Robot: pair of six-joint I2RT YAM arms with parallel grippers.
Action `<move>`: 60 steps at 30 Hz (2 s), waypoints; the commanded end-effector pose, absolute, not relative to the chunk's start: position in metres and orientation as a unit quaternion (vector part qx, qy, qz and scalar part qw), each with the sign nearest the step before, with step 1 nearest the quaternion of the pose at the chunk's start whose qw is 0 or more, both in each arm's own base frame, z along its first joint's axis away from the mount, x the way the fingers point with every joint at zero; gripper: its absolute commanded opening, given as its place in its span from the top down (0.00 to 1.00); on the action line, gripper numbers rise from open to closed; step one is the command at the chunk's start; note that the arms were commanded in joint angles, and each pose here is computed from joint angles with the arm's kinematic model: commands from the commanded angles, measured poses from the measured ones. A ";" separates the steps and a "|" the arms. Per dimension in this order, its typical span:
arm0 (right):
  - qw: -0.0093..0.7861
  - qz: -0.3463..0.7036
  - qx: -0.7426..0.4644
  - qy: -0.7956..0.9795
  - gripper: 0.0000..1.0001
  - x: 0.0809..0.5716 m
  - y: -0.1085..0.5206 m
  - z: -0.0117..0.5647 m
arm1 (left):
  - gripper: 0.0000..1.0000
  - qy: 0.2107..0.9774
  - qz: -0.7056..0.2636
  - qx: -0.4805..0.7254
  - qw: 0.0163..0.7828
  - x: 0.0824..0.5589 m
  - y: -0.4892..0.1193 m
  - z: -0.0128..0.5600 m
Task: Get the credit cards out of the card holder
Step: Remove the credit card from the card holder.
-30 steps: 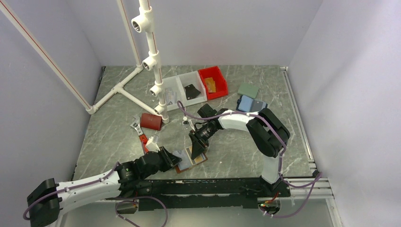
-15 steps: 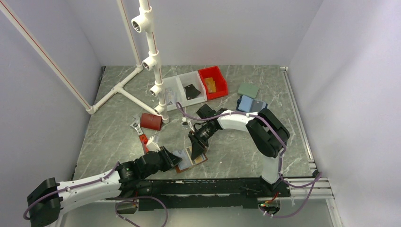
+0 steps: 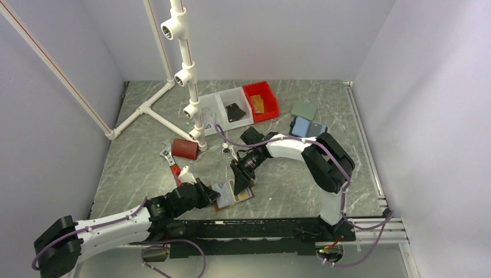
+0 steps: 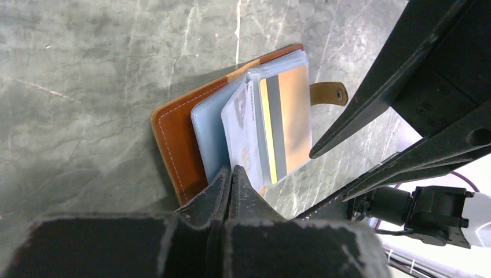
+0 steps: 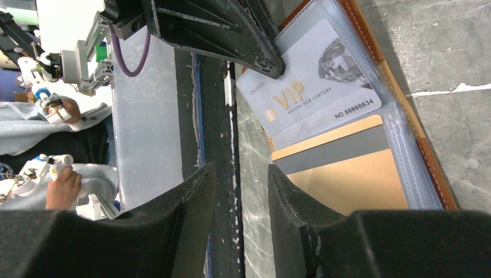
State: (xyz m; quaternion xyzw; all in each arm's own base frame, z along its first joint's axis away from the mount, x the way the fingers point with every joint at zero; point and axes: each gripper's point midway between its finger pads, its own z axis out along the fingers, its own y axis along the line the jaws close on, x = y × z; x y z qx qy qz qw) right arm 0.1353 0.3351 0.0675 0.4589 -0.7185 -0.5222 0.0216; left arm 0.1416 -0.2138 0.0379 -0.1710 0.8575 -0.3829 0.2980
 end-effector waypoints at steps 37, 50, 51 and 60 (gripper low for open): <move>-0.068 -0.583 0.442 -0.678 0.58 0.177 0.320 0.136 | 1.00 0.702 -0.550 0.007 0.452 0.148 -0.251 0.152; -0.067 -0.602 0.440 -0.664 0.57 0.172 0.321 0.147 | 1.00 0.680 -0.568 0.005 0.464 0.147 -0.251 0.169; -0.066 -0.604 0.439 -0.662 0.57 0.172 0.321 0.148 | 1.00 0.678 -0.570 0.005 0.464 0.147 -0.251 0.170; -0.061 -0.620 0.428 -0.654 0.57 0.170 0.321 0.156 | 1.00 0.664 -0.583 0.007 0.468 0.150 -0.259 0.181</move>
